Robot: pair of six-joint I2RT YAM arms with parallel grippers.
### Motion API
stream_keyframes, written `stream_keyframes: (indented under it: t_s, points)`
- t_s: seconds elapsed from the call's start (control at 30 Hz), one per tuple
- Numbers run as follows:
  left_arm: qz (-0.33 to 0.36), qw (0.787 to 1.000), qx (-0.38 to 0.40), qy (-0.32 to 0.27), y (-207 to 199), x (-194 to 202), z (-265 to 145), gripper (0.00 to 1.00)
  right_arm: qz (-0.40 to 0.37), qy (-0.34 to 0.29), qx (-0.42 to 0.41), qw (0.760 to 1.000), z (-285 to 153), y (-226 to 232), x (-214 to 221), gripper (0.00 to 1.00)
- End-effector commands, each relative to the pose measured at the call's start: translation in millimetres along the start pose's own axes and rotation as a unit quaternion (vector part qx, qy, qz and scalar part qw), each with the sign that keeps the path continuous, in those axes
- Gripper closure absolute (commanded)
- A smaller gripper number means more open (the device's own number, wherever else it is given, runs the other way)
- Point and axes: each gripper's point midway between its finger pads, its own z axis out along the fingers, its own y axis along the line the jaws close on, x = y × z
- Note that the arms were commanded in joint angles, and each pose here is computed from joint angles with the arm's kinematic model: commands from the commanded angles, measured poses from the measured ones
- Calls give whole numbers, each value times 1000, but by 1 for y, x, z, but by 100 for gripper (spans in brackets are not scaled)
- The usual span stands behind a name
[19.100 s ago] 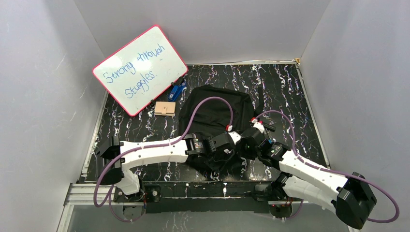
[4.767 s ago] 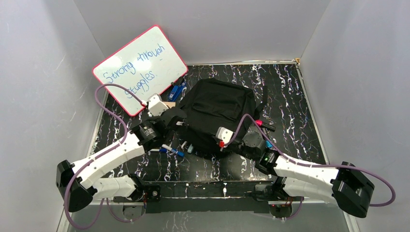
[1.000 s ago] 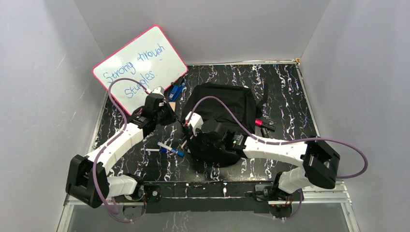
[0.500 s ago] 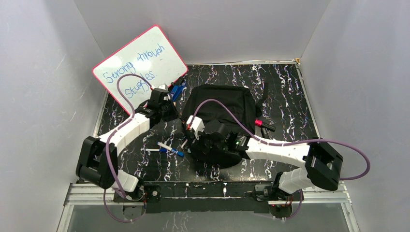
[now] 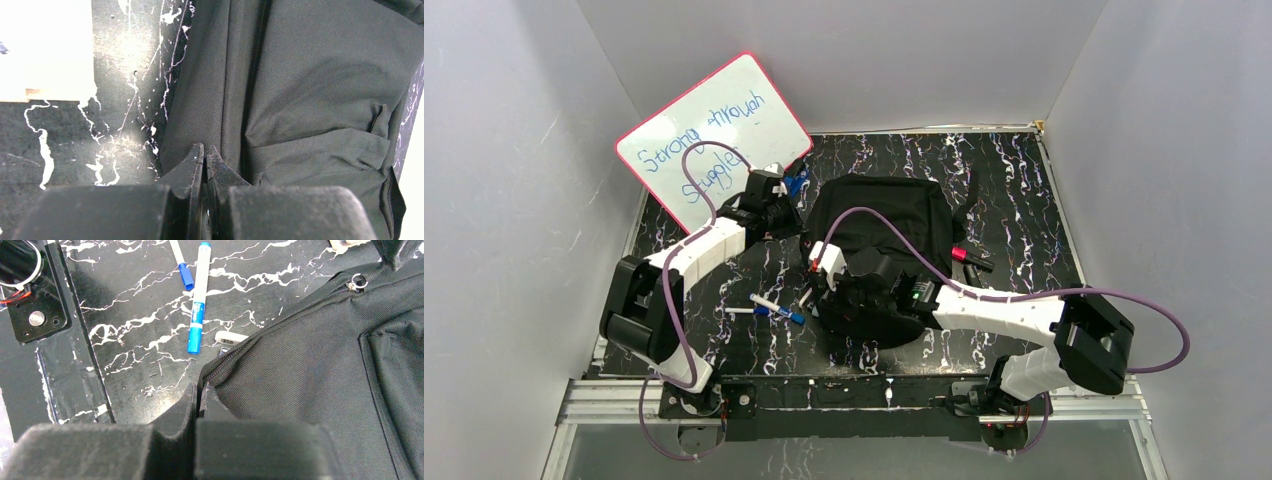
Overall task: Pack the student bag
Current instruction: Unzip the student bag at the center of the board, then adjust the student bag at the center of the board.
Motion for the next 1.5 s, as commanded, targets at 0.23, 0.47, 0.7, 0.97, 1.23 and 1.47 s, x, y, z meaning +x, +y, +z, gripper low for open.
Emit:
stream_keyframes:
  t_s: [0.23, 0.47, 0.7, 0.97, 1.23, 1.47]
  points:
    - [24, 994, 84, -71, -38, -54, -31, 73, 23, -53, -10, 998, -15, 13, -31, 100]
    - [24, 988, 61, -136, -27, -73, -83, 43, 51, -61, 58, 995, -12, -11, -38, 100]
    - [-1, 984, -9, -179, 18, -53, -123, 38, 103, -78, 73, 989, -3, -45, -63, 100]
    - [-50, 981, -17, -184, 46, -11, -142, 34, 171, -100, 91, 976, 3, -112, -102, 100]
    - [-67, 983, -11, -169, 47, 0, -141, 33, 210, -117, 169, 956, -15, -195, -122, 100]
    - [-58, 989, 20, -133, 34, 8, -127, 33, 221, -128, 185, 949, -8, -242, -130, 100]
